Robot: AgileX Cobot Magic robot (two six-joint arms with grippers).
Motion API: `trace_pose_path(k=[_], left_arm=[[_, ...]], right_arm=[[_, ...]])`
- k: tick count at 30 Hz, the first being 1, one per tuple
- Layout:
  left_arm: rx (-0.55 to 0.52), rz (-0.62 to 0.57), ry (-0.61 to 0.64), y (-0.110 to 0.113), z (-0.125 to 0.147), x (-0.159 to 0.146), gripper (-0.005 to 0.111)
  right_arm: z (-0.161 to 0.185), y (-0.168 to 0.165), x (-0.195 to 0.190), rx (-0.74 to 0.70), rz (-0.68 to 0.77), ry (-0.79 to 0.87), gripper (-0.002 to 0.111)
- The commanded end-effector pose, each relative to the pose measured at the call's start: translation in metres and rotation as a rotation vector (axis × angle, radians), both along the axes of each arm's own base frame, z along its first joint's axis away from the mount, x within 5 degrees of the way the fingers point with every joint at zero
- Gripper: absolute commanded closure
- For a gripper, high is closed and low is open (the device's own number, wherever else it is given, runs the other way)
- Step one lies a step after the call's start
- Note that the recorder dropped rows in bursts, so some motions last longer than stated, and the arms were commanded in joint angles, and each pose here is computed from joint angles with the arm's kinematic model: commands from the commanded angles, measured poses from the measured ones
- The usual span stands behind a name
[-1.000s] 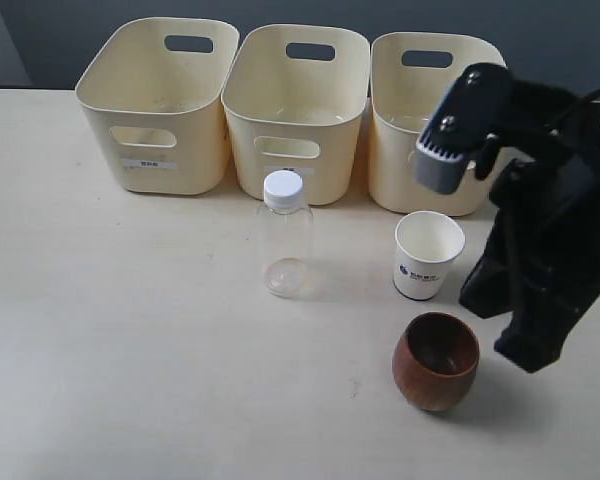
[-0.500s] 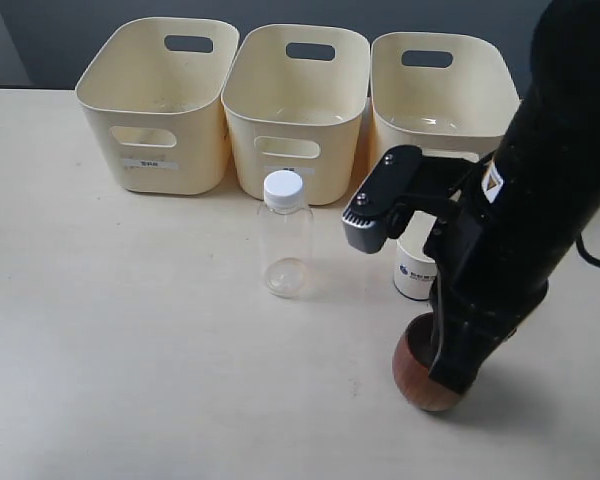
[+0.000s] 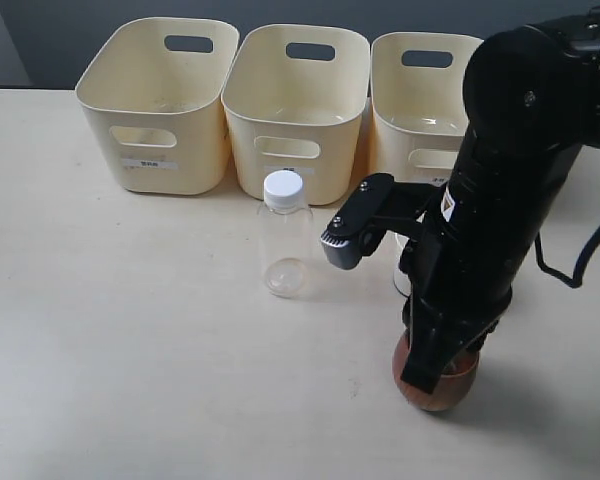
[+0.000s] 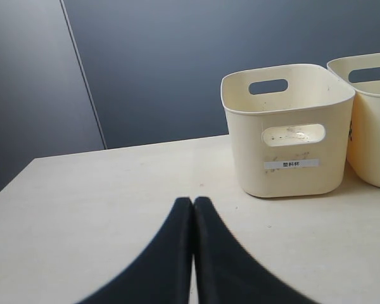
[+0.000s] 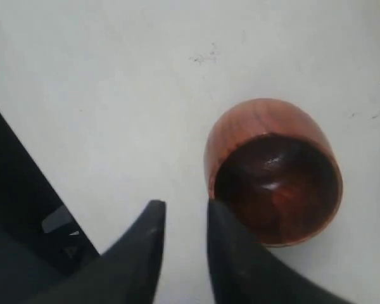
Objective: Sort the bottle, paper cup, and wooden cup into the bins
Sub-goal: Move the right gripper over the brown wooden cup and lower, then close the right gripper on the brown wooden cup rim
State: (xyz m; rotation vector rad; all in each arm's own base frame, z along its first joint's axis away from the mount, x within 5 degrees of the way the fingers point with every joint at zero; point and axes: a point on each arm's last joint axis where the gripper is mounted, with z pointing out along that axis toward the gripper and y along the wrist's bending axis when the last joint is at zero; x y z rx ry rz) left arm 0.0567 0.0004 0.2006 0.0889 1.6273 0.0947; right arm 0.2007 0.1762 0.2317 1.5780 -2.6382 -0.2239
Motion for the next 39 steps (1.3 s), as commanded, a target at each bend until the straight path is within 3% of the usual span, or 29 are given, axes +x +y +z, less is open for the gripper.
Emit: trace_pose_path(k=[1,2,3,8,22,39], left_arm=[[-0.001,0.001,-0.01,0.0,0.0,0.0,0.107],[-0.001,0.001,-0.01,0.0,0.0,0.0,0.107],[-0.001,0.001,-0.01,0.0,0.0,0.0,0.107],[-0.001,0.001,-0.01,0.0,0.0,0.0,0.107],[-0.001,0.001,-0.01,0.0,0.0,0.0,0.107],[-0.001,0.001,-0.01,0.0,0.0,0.0,0.107]], right_arm=[[-0.001,0.0,0.002,-0.009,-0.016,-0.027,0.046],[-0.001,0.0,0.003,-0.005,-0.039,-0.034,0.037],[-0.001,0.0,0.003,-0.004,-0.044,-0.036,0.037],[-0.001,0.002,0.005,0.009,-0.047,-0.054,0.049],[-0.001,0.005,0.01,0.047,-0.045,-0.107,0.046],[-0.038,0.013,0.021,-0.03,-0.064,-0.029,0.046]])
